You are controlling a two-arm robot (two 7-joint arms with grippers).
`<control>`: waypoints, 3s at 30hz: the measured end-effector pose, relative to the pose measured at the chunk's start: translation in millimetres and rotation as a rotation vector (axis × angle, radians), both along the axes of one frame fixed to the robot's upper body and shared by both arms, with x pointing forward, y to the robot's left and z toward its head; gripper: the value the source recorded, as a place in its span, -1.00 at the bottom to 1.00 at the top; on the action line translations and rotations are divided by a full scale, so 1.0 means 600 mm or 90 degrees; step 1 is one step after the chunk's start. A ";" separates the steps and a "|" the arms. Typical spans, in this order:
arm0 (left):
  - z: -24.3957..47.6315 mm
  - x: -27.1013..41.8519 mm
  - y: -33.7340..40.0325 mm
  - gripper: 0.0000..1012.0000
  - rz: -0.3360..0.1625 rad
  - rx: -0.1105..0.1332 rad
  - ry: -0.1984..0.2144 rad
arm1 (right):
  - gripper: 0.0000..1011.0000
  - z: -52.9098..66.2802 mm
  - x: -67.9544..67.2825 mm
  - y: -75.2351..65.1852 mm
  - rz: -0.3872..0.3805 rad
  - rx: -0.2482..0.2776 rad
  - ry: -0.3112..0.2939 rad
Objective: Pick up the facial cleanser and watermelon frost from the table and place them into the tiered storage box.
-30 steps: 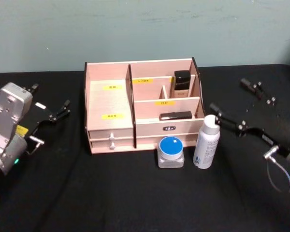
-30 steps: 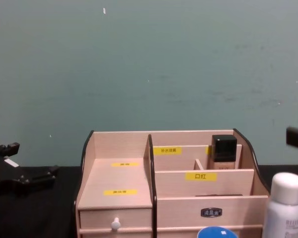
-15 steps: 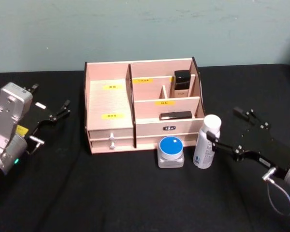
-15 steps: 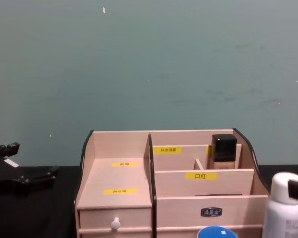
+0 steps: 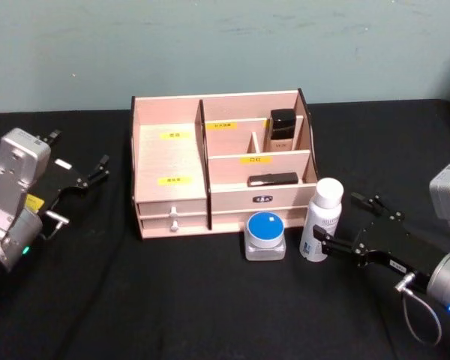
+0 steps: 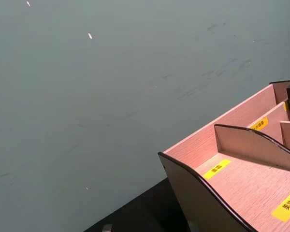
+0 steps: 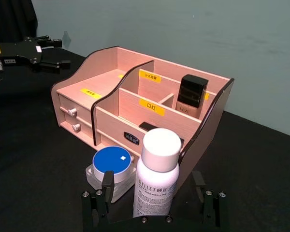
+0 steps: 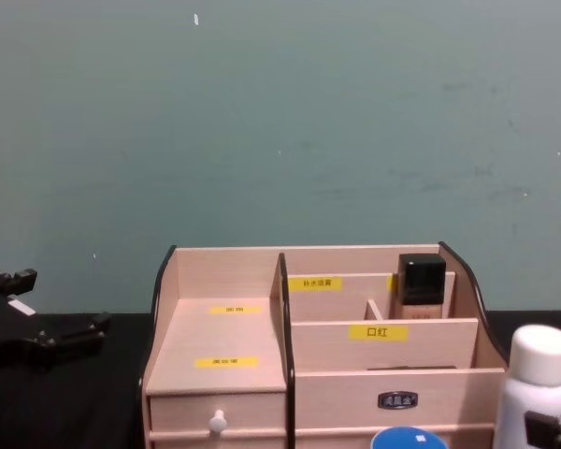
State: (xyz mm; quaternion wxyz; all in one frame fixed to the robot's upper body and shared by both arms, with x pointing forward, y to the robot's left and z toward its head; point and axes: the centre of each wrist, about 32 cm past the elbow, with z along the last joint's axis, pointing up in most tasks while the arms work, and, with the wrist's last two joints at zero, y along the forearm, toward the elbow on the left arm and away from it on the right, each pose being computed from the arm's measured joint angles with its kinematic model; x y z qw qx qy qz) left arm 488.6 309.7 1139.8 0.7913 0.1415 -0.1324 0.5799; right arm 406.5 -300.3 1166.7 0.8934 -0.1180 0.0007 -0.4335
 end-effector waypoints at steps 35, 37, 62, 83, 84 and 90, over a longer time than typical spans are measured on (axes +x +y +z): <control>0.000 0.000 0.000 1.00 0.000 0.000 0.000 | 0.98 -0.039 0.063 0.025 0.017 0.016 0.003; 0.000 0.000 0.000 1.00 0.000 0.000 0.000 | 0.98 -0.039 0.063 0.025 0.017 0.016 0.003; 0.000 0.000 0.000 1.00 0.000 0.000 0.000 | 0.17 -0.038 0.062 0.024 0.016 0.017 0.003; 0.000 0.000 0.000 1.00 0.000 0.000 0.000 | 0.17 -0.004 0.058 0.020 0.017 0.021 -0.030; 0.000 0.000 0.000 1.00 0.000 0.000 0.000 | 0.17 -0.004 0.058 0.020 0.017 0.021 -0.030; 0.000 0.000 0.000 1.00 0.000 0.000 0.000 | 0.17 0.028 0.059 0.021 0.021 0.026 -0.062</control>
